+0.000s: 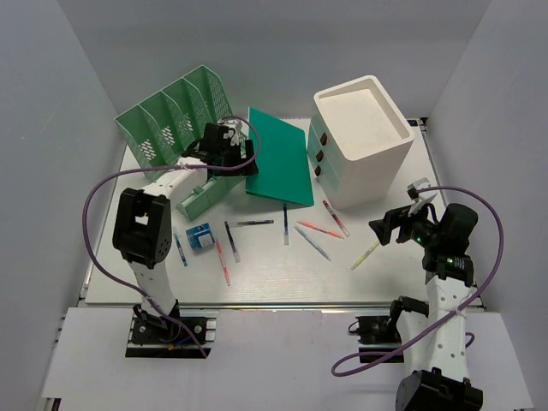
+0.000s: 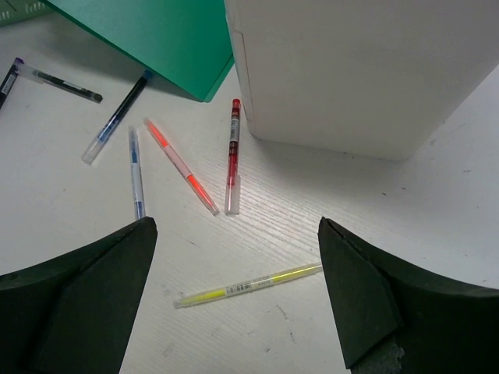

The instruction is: Organize the desk

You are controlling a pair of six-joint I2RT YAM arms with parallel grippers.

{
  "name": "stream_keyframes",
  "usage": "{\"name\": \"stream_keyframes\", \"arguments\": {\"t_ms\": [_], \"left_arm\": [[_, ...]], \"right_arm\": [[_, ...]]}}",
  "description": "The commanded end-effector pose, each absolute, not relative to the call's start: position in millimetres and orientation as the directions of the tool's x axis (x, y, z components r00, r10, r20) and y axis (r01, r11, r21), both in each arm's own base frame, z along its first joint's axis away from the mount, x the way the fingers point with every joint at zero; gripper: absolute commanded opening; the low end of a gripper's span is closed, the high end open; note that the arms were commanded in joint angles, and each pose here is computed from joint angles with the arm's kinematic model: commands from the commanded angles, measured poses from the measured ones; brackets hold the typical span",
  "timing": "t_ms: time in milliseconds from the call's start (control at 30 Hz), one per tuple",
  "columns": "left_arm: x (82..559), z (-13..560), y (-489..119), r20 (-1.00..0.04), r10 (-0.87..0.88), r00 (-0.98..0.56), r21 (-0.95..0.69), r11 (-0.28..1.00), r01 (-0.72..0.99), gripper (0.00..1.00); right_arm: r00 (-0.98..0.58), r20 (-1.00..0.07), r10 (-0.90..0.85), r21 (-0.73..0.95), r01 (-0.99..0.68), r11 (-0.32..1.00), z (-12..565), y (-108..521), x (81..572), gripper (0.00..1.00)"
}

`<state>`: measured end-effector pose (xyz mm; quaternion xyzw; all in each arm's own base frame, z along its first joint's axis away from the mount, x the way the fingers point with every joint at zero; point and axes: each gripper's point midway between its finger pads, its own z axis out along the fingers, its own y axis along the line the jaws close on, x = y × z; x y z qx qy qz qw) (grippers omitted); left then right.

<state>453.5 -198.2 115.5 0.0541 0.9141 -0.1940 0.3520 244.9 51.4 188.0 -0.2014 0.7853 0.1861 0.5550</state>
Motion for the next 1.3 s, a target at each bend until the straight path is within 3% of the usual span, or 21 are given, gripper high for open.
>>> {"name": "stream_keyframes", "arguments": {"t_ms": [0,467,567,833,1100,1267], "left_arm": [[468,129,-206,-0.697,-0.039,-0.716,-0.318,0.912,0.260,0.94],[482,129,-233,-0.679,-0.068,-0.731,-0.417,0.855,0.309,0.80],[484,130,-236,-0.680,-0.079,-0.729,-0.434,0.844,0.314,0.71],[481,136,-255,-0.665,-0.115,-0.738,-0.525,0.774,0.352,0.64],[484,133,-262,-0.655,-0.123,-0.745,-0.549,0.755,0.358,0.45],[487,129,-263,-0.644,-0.132,-0.753,-0.559,0.753,0.346,0.38]], "right_arm": [[-0.256,-0.958,-0.128,0.036,-0.552,0.833,197,55,247,0.89],[-0.252,-0.960,-0.121,0.038,-0.548,0.835,199,55,247,0.89],[-0.254,-0.960,-0.119,0.042,-0.549,0.835,199,55,247,0.89],[-0.258,-0.959,-0.115,0.047,-0.548,0.835,198,56,247,0.89],[-0.262,-0.959,-0.110,0.055,-0.550,0.833,197,56,247,0.89],[-0.260,-0.960,-0.108,0.055,-0.551,0.833,198,57,247,0.89]]}}
